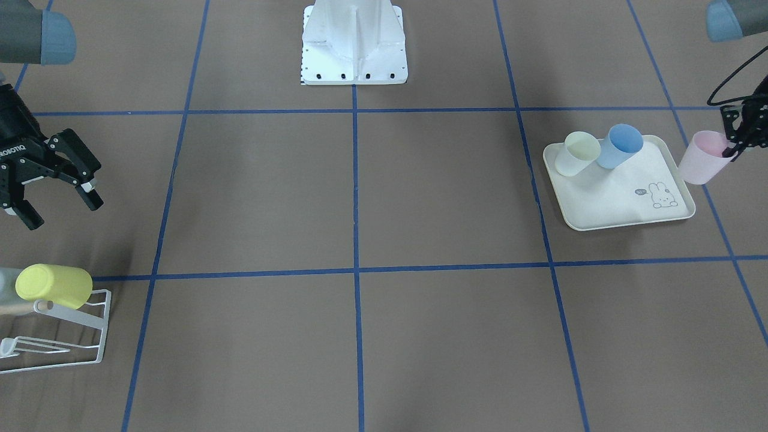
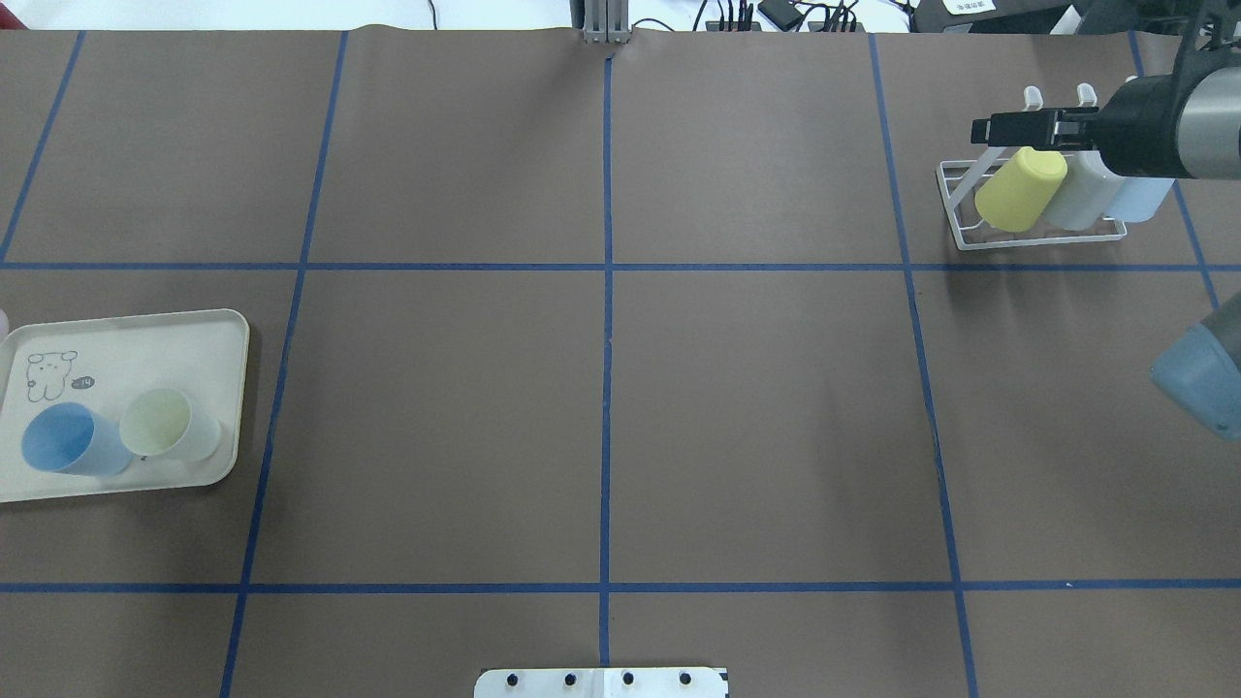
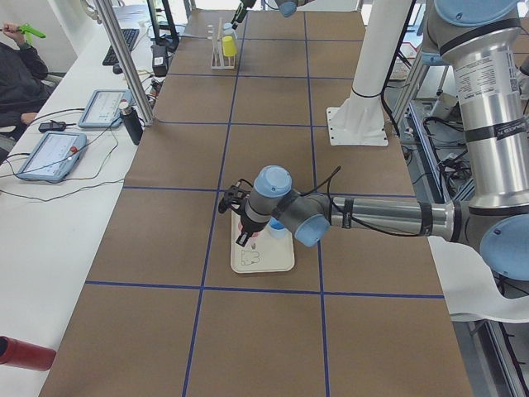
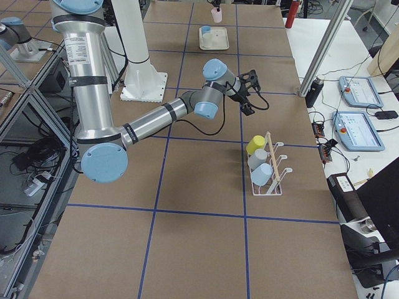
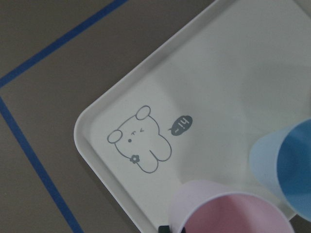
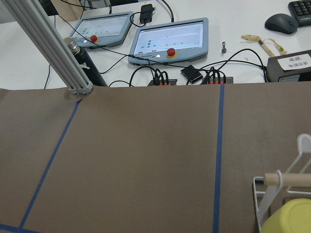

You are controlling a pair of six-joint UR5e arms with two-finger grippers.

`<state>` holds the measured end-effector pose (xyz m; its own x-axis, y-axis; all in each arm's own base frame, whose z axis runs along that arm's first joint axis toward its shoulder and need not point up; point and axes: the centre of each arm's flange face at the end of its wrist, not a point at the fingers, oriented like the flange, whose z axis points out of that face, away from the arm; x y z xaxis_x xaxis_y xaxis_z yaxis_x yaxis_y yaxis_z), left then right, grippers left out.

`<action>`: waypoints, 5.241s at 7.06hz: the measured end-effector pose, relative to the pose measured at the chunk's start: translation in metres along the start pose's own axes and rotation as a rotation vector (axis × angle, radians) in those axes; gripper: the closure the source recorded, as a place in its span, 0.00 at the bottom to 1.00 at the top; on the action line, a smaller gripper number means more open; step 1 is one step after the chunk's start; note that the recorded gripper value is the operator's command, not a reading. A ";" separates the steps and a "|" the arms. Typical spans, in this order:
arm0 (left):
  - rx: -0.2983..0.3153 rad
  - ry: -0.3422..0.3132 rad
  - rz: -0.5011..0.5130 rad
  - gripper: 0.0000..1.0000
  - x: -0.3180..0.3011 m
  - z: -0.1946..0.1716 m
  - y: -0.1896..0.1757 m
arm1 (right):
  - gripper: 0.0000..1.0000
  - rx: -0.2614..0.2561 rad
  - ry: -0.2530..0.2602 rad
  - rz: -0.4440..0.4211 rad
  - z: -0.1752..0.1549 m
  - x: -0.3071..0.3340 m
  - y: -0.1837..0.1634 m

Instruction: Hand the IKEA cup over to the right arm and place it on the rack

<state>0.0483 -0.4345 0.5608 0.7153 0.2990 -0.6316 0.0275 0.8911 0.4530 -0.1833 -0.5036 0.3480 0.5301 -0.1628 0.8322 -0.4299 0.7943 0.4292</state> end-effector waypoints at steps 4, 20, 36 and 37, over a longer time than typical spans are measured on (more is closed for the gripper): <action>0.223 0.125 -0.506 1.00 0.064 -0.037 -0.114 | 0.00 0.026 -0.042 0.136 -0.003 -0.022 -0.013; 0.105 1.478 -1.299 1.00 0.485 0.015 -0.185 | 0.00 0.151 -0.680 0.851 0.060 -0.238 0.011; 0.096 1.513 -1.338 1.00 0.553 0.028 -0.192 | 0.01 0.160 -0.829 0.999 0.059 -0.259 0.033; 0.097 1.512 -1.341 1.00 0.555 0.029 -0.193 | 0.06 0.160 -0.829 0.999 0.059 -0.259 0.033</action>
<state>0.4604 -0.4500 0.1412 -0.8266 -0.3697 -0.4243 0.0067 0.7475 -0.6643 -0.3778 -0.4695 0.1675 -0.6466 0.0973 0.7566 -0.4853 0.7128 -0.5064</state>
